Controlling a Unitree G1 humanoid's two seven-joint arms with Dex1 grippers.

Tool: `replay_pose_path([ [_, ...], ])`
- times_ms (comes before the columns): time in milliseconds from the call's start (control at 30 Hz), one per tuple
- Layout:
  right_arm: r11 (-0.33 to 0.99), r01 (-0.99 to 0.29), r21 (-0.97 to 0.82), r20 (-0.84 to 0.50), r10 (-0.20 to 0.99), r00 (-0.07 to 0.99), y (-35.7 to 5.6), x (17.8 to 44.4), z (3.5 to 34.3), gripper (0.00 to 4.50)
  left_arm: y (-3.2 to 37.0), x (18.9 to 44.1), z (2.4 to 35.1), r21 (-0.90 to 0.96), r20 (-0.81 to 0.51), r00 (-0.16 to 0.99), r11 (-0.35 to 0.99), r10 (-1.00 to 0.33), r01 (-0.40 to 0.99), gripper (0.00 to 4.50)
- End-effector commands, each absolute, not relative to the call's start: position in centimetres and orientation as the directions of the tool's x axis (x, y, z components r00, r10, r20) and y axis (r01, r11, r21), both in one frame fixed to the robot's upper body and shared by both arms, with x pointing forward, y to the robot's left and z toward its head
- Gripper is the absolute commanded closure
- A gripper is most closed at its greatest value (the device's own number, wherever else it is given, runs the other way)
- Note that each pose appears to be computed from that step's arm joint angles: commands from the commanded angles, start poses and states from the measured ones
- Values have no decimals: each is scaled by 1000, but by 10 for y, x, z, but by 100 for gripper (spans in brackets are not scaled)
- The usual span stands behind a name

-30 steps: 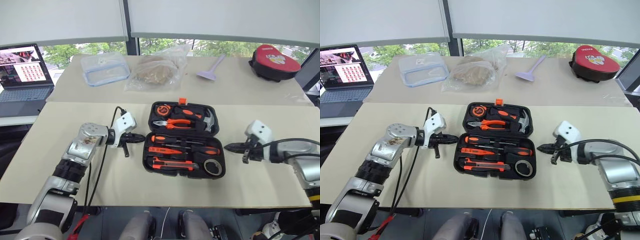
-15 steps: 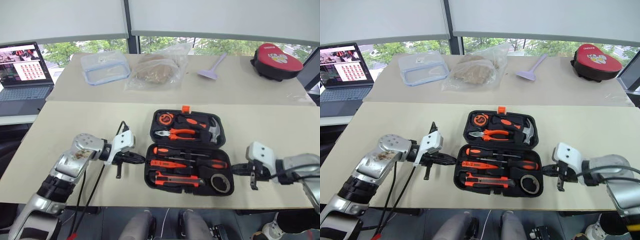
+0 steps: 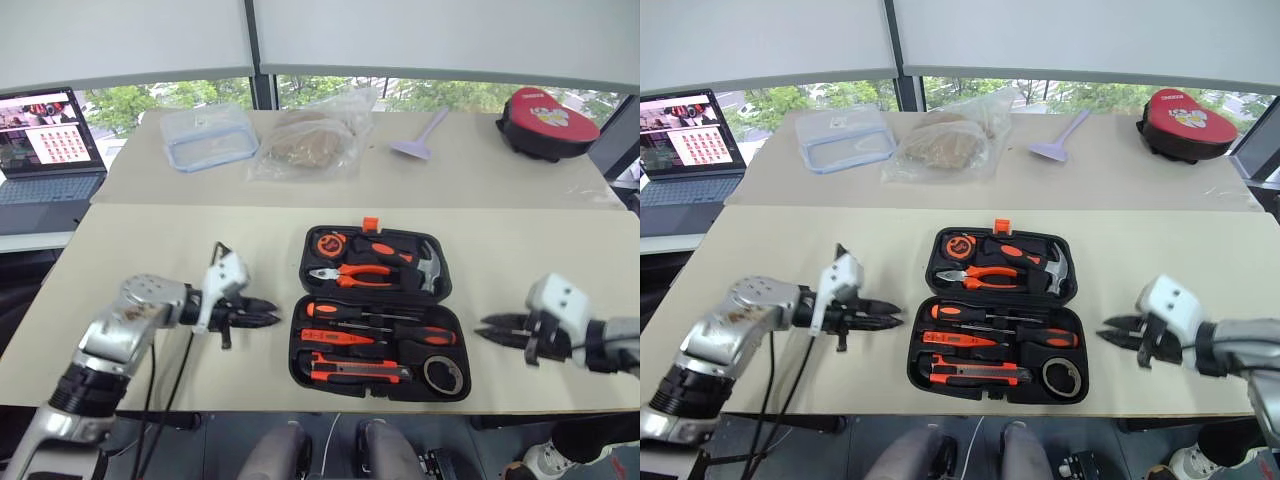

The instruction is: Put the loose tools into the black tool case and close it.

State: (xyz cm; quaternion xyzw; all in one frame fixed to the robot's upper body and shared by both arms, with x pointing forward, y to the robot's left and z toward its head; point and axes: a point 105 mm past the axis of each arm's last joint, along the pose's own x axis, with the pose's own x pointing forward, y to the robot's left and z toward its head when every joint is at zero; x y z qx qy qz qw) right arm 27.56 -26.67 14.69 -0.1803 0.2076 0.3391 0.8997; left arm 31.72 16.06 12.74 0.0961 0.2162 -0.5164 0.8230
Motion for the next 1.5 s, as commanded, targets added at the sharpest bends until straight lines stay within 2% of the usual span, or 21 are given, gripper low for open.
replay_pose_path([
  [33, 836, -547, -45, -381, 492, 783, -268, 307, 171, 168, 153, 343, 146, -167, -399, 424, 519, -813, 838, 157],
  [167, 881, -471, 47, -366, 454, 812, -258, 334, 174, 33, 128, 362, 152, -276, -395, 424, 546, -815, 791, 10],
  [367, 909, -415, 42, -464, 385, 798, -253, 350, 150, 29, 94, 379, 144, -327, -429, 439, 589, -789, 739, 2],
  [500, 917, -399, 24, -500, 357, 789, -246, 356, 135, 29, 87, 388, 135, -339, -430, 478, 628, -766, 701, 2],
  [533, 916, -400, 23, -499, 357, 790, -245, 357, 134, 80, 87, 390, 135, -346, -423, 493, 639, -760, 687, 27],
  [567, 915, -403, 32, -492, 365, 790, -243, 357, 134, 92, 87, 391, 135, -362, -415, 502, 644, -758, 673, 53],
  [633, 913, -405, 52, -483, 378, 790, -240, 357, 135, 171, 86, 390, 135, -371, -407, 502, 640, -763, 673, 114],
  [667, 912, -408, 54, -478, 382, 791, -238, 357, 135, 196, 86, 388, 133, -365, -412, 496, 637, -764, 679, 153],
  [700, 910, -410, 57, -475, 386, 791, -236, 358, 136, 243, 86, 387, 131, -364, -416, 490, 634, -766, 682, 196],
  [767, 907, -416, 58, -471, 393, 790, -233, 358, 136, 288, 86, 385, 129, -364, -419, 487, 633, -767, 683, 255],
  [867, 903, -426, 59, -465, 402, 789, -230, 357, 137, 401, 86, 383, 128, -369, -415, 485, 629, -770, 684, 348],
  [900, 901, -429, 58, -462, 406, 789, -229, 357, 138, 422, 86, 383, 128, -369, -414, 484, 628, -771, 685, 368],
  [933, 900, -432, 58, -460, 408, 789, -228, 357, 138, 450, 86, 382, 128, -368, -413, 484, 628, -771, 686, 410],
  [1000, 896, -440, 56, -453, 415, 789, -226, 357, 140, 450, 85, 381, 129, -366, -404, 482, 620, -778, 694, 445],
  [1167, 879, -474, 46, -374, 455, 808, -215, 364, 163, 450, 80, 382, 147, -300, -315, 490, 576, -812, 761, 445],
  [1267, 882, -470, -8, -270, 451, 851, -209, 379, 192, 450, 77, 397, 175, -165, -203, 564, 595, -801, 786, 445],
  [1367, 894, -442, -70, -188, 423, 886, -208, 394, 215, 450, 72, 411, 202, -141, -89, 607, 613, -790, 777, 445],
  [1500, 886, -425, -186, -116, 410, 905, -205, 403, 234, 450, 71, 421, 219, -124, -5, 637, 632, -771, 765, 445],
])
